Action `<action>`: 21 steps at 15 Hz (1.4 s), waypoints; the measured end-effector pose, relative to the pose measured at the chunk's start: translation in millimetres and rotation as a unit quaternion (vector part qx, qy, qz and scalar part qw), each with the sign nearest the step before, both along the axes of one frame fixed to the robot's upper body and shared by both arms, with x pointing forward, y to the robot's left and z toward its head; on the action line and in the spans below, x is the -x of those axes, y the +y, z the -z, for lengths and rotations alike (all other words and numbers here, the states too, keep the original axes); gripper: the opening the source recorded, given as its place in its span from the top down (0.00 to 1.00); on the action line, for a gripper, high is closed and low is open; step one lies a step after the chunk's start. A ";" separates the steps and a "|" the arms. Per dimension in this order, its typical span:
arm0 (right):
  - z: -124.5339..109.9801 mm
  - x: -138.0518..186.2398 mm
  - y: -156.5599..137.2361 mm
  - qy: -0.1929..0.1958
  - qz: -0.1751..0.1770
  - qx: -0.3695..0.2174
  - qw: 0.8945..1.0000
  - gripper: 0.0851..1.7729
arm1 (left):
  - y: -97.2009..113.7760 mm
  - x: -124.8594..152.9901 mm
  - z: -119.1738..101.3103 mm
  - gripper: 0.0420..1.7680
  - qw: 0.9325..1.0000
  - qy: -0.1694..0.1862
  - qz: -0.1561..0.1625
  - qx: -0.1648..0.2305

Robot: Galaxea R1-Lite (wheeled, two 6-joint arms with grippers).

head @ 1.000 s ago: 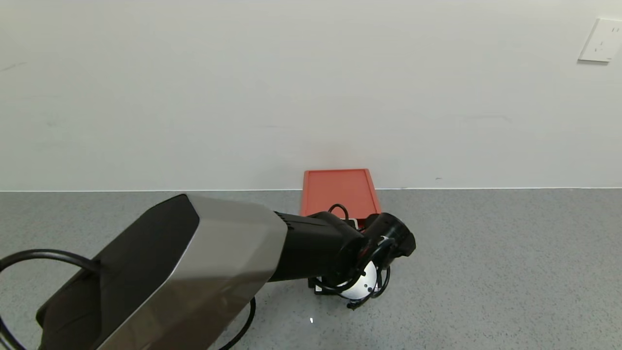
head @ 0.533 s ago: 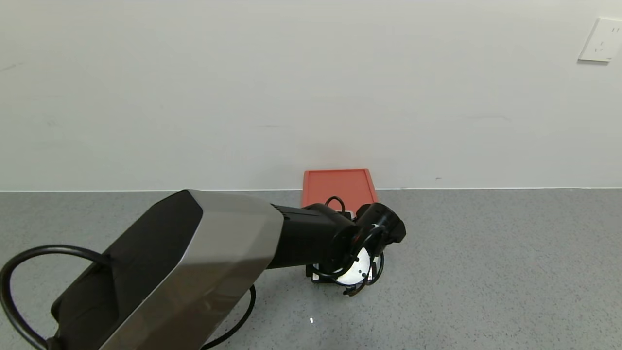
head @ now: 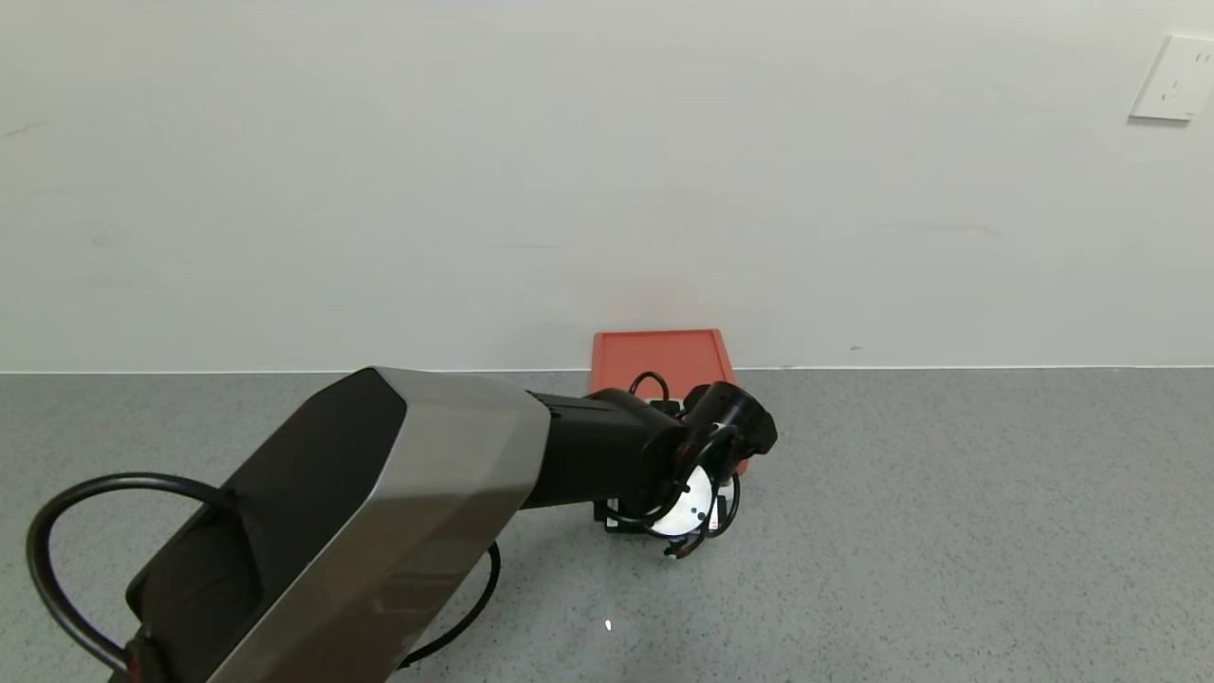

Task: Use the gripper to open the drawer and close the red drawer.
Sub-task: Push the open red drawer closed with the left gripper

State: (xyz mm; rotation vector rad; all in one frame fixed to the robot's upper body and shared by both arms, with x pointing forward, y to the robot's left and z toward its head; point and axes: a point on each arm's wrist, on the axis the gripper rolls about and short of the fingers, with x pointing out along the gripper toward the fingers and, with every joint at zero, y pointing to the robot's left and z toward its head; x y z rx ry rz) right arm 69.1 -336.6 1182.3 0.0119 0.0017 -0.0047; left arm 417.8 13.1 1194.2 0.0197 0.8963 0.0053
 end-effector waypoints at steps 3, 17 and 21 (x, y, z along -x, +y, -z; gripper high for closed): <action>0.0 0.0 0.0 0.000 0.000 0.000 1.000 0.04 | 0.4 -2.3 -0.7 0.01 1.000 -0.002 0.003 -0.001; 0.0 0.0 0.0 0.000 0.000 0.000 1.000 0.04 | 4.0 -12.5 -0.3 0.01 1.000 -0.006 0.002 -0.002; 0.0 0.0 0.0 0.000 0.000 0.000 1.000 0.04 | 4.8 -16.7 -0.1 0.01 1.000 -0.008 0.004 -0.003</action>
